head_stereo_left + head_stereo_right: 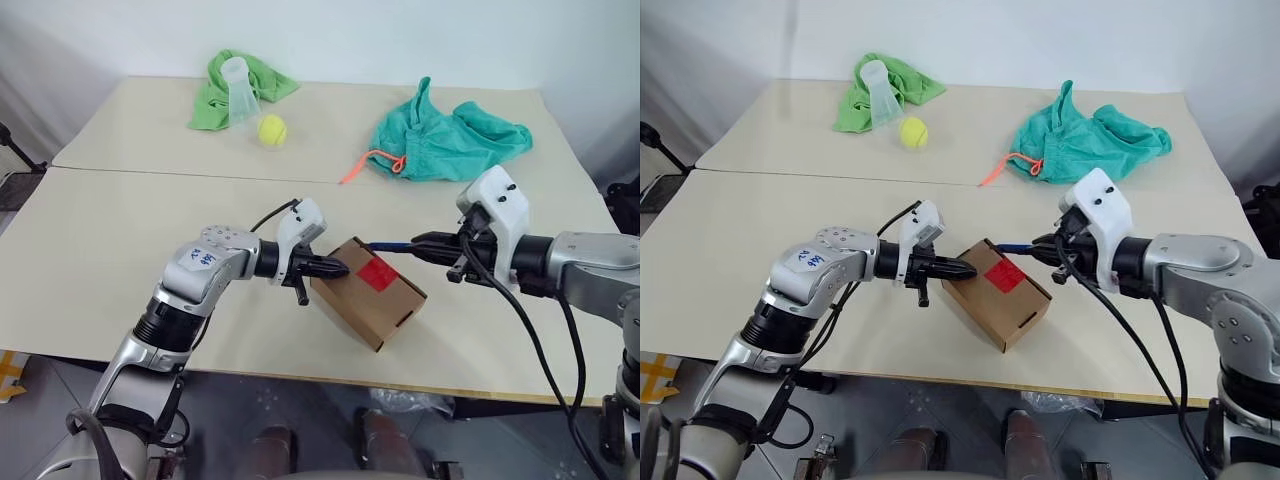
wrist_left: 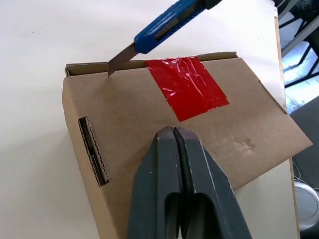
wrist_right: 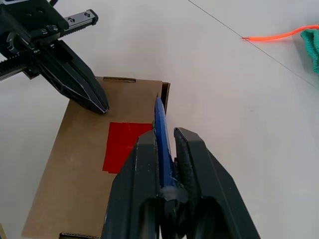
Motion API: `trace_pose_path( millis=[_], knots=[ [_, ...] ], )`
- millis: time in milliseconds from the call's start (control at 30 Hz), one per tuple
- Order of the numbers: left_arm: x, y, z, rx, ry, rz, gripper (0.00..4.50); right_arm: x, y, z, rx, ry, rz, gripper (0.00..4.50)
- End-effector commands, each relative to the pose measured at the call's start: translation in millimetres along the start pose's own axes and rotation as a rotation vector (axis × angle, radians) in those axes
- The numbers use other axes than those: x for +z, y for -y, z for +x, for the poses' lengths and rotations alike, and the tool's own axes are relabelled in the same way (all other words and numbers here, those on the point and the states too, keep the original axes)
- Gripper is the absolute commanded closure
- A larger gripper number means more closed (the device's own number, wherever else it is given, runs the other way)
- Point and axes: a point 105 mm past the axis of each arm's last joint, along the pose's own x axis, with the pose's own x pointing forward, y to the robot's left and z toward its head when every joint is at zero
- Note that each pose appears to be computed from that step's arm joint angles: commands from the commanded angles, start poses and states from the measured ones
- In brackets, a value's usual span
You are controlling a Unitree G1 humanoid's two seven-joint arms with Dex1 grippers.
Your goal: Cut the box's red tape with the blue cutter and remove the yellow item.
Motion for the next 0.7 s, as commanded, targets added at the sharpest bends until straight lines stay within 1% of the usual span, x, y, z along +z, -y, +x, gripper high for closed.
trace_pose_path(
  millis=[33, 567, 700],
  knots=[
    [-3.3, -0.7, 1.1, 0.014, -0.021, 0.004, 4.46, -0.4, 6.3, -6.9, -0.041, -0.008, -0.014, 4.31],
    [-3.1, 0.0, 2.0, 0.012, -0.017, 0.004, 4.46, -2.2, 12.6, -8.5, -0.065, -0.005, -0.001, 4.31],
    [-3.1, 0.3, 2.0, 0.011, -0.017, 0.006, 4.46, -2.0, 21.0, -4.9, -0.093, 0.012, 0.024, 4.31]
  ],
)
